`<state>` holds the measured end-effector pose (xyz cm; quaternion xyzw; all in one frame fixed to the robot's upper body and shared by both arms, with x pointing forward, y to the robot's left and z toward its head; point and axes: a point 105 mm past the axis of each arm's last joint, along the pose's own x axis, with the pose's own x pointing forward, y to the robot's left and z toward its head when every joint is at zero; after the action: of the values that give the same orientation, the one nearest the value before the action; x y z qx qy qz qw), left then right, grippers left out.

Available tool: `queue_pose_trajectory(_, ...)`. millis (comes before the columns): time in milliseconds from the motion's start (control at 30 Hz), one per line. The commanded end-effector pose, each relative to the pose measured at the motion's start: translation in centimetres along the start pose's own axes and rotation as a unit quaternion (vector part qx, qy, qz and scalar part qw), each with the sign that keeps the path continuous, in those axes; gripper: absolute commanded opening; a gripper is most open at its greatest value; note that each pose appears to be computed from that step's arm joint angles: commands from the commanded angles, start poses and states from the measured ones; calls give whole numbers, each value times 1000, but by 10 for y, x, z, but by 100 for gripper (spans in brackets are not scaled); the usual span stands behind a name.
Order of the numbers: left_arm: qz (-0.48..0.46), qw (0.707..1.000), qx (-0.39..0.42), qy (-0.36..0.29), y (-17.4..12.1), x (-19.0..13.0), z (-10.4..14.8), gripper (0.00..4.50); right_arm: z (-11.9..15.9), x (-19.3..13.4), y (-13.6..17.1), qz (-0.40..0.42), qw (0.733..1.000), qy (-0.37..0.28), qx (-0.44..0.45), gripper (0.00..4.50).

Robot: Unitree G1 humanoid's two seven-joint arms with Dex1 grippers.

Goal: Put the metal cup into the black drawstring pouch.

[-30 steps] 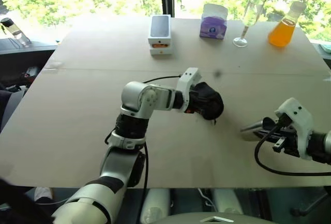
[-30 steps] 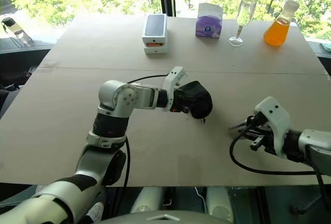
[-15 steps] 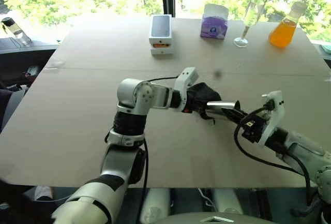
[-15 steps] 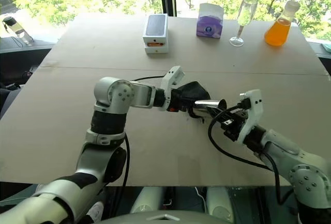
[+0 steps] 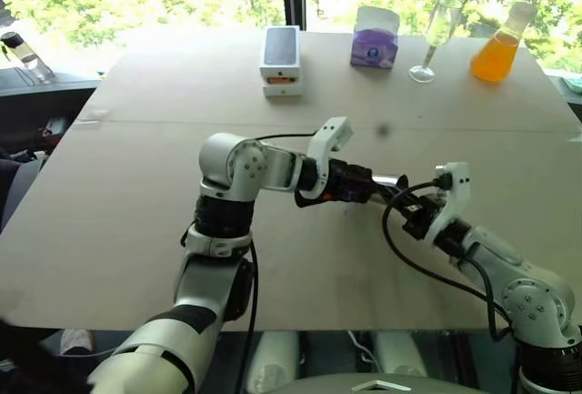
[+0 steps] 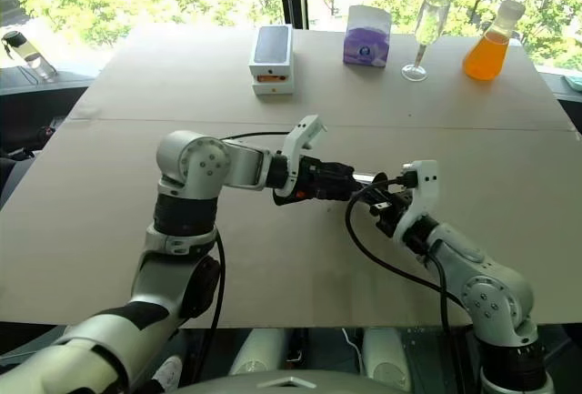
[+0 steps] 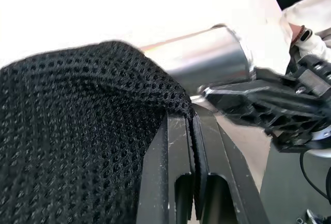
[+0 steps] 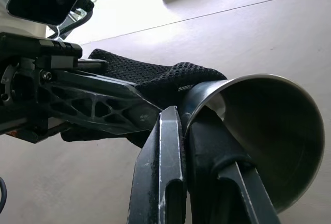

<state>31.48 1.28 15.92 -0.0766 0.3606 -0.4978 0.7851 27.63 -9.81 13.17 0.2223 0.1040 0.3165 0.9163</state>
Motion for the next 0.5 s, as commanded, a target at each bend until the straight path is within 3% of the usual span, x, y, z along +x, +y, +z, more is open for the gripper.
queue_pose_trajectory(33, -48, 998, 31, -26, -23, -3, 15, 0, 9, 6, 26, 77, 996, -31, 30, 4)
queue_pose_trajectory(267, -81, 993, -35, -78, -17, -12, 28, 0, 24, 6, 24, 124, 970, -100, 185, 4)
queue_pose_trajectory(500, -171, 962, -114, -180, -23, -27, 53, 0, 25, 16, 27, 139, 959, -100, 227, 4)
